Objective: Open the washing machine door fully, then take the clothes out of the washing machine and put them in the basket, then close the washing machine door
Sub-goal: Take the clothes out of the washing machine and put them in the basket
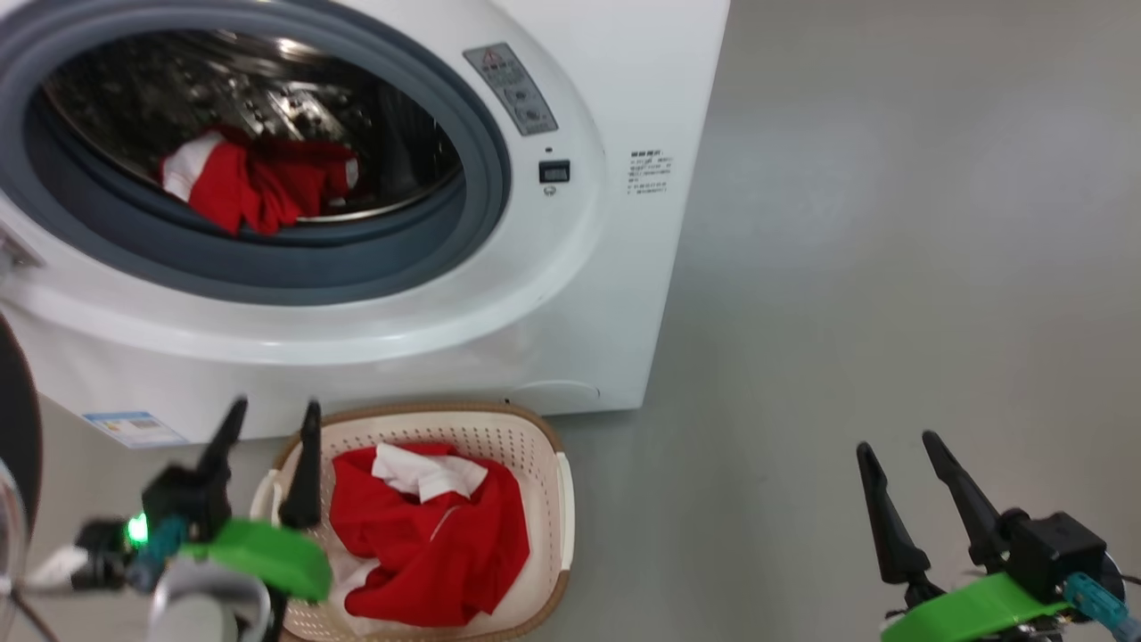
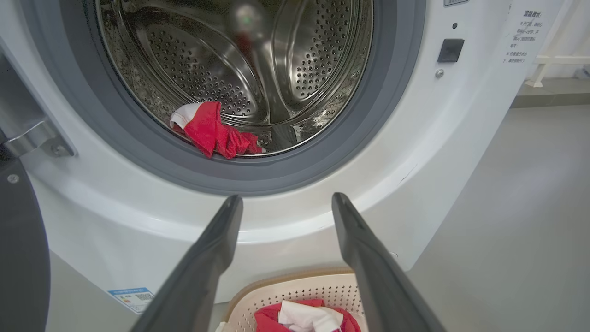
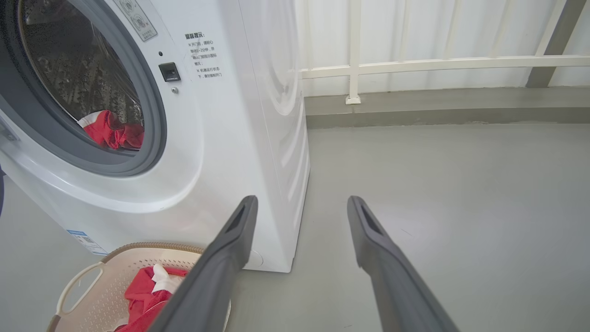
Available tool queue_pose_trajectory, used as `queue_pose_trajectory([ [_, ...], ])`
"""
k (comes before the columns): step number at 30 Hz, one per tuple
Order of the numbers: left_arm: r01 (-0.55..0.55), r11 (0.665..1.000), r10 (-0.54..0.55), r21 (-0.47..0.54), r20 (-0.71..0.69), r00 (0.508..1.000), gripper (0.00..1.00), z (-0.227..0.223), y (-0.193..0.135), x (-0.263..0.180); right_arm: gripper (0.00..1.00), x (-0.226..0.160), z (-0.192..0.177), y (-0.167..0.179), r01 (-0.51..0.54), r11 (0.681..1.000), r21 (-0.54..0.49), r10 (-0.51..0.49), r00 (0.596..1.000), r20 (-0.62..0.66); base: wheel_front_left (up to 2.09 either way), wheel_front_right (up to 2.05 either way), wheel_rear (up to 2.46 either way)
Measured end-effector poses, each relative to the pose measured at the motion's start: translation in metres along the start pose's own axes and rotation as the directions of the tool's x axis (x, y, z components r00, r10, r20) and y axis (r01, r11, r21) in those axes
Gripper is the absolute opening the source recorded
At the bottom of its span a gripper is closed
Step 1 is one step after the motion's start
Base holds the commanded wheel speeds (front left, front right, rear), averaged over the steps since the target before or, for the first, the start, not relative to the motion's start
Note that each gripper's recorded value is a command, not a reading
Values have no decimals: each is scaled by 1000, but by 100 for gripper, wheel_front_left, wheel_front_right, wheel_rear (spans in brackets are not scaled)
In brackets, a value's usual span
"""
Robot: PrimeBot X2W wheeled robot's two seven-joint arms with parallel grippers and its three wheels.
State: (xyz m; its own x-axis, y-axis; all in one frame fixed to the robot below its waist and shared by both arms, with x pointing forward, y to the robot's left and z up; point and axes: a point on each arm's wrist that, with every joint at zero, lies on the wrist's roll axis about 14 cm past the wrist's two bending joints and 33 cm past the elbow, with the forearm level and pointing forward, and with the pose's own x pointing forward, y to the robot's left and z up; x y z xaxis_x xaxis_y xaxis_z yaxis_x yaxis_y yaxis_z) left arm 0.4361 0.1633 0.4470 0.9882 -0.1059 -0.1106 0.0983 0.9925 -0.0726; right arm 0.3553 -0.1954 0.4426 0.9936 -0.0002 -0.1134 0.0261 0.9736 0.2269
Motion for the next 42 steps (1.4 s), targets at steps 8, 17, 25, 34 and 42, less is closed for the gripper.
queue_pose_trajectory([
  [8, 60, 981, -55, 187, -32, 998, 100, 11, -3, 75, 100, 26, -8, 2, 8, 1000, 17, -8, 1000, -15, 0, 0, 0],
  [17, 82, 923, -35, 376, -131, 991, 100, 0, 1, 141, 100, 49, -18, -8, 35, 999, 10, -35, 999, -38, 0, 0, 0],
  [25, 69, 889, 32, 453, -212, 977, 100, -11, 13, 183, 100, 61, -28, -12, 46, 999, 21, -44, 997, -61, 0, 0, 0],
  [34, 46, 859, 105, 510, -264, 959, 100, -15, 33, 212, 100, 64, -29, -16, 56, 998, 22, -55, 997, -61, 0, 0, 0],
  [42, 52, 846, 123, 530, -290, 949, 100, -25, 33, 230, 100, 60, -34, -27, 92, 995, 24, -90, 993, -79, 0, 0, 0],
])
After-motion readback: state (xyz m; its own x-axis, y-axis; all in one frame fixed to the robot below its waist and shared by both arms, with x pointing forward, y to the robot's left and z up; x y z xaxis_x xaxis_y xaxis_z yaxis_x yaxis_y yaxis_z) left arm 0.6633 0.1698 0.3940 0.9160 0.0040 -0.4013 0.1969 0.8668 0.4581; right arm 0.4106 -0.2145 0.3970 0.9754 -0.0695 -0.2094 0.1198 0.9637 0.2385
